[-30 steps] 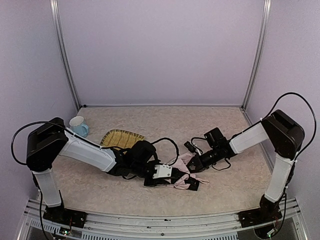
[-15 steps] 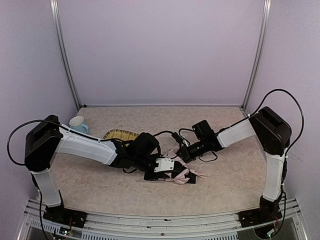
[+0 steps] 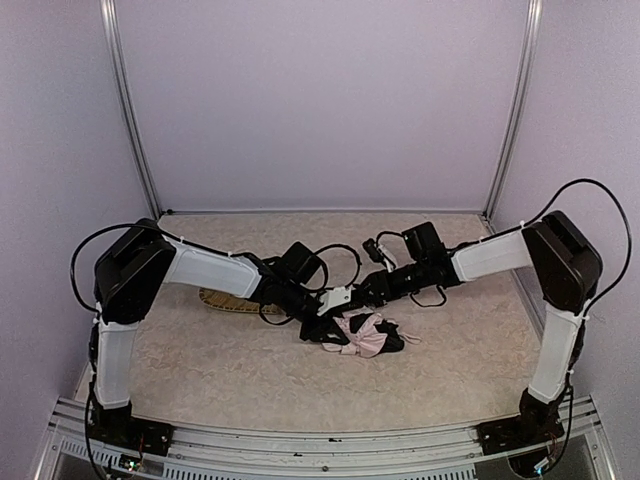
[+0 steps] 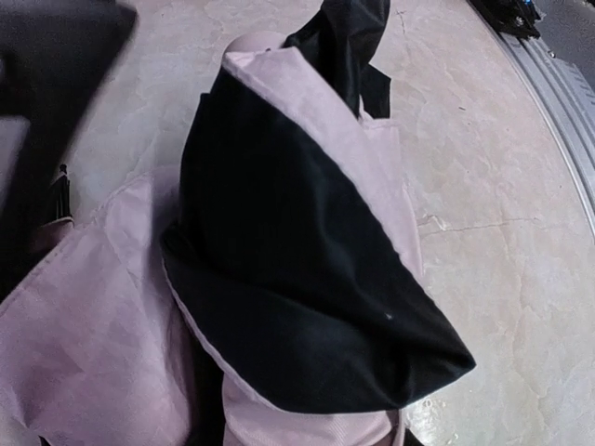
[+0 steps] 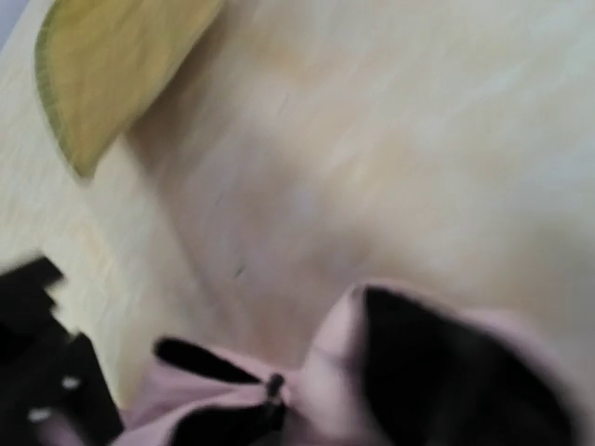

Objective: Put away the umbrella

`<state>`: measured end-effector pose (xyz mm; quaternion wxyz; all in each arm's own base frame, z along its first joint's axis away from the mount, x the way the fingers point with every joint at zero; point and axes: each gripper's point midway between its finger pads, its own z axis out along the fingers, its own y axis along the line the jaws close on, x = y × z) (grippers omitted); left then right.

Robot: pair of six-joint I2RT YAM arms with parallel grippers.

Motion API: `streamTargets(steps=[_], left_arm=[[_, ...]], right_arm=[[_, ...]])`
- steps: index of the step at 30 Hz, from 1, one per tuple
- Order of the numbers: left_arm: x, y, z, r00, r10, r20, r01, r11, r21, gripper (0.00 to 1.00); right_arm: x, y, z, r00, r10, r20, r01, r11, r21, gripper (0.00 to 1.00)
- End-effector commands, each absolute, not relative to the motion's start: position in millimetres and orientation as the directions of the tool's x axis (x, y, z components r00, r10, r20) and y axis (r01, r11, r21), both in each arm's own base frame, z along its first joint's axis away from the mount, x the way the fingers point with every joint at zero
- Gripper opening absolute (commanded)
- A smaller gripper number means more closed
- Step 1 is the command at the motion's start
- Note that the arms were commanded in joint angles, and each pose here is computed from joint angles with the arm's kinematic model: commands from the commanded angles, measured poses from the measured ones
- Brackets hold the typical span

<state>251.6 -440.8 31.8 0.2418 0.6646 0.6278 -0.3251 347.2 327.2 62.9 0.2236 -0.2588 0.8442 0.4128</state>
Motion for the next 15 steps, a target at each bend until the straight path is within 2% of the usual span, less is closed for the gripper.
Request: streamTargets(steps=[1, 4, 6, 10, 12, 15], left_arm=[[176, -371, -56, -0.247, 0.887, -0.391, 0.857, 0.011, -0.515, 0.0], [174, -370, -64, -0.281, 0.894, -0.35, 0.822, 0.035, -0.568, 0.0], [174, -368, -69, -0.299, 0.897, -0.326, 0.804, 0.053, -0.593, 0.0], [173, -366, -71, -0.312, 0.9, -0.303, 0.785, 0.065, -0.616, 0.0], [172, -365, -71, -0.316, 0.902, -0.295, 0.776, 0.067, -0.627, 0.0], [171, -365, -73, -0.321, 0.907, -0.274, 0.761, 0.075, -0.644, 0.0]], right_arm=[[364, 289, 109, -0.641, -0.278, -0.716, -0.681, 0.637, 0.362, 0.61], [355, 270, 128, -0.57, -0.334, -0.75, -0.707, 0.665, 0.241, 0.64], [340, 265, 142, -0.485, -0.382, -0.787, -0.755, 0.637, 0.156, 0.67], [283, 279, 167, -0.153, -0.528, -0.835, -0.881, 0.456, -0.127, 0.69], [255, 289, 169, 0.024, -0.586, -0.81, -0.899, 0.341, -0.273, 0.77], [225, 303, 159, 0.176, -0.631, -0.756, -0.889, 0.227, -0.397, 0.99]])
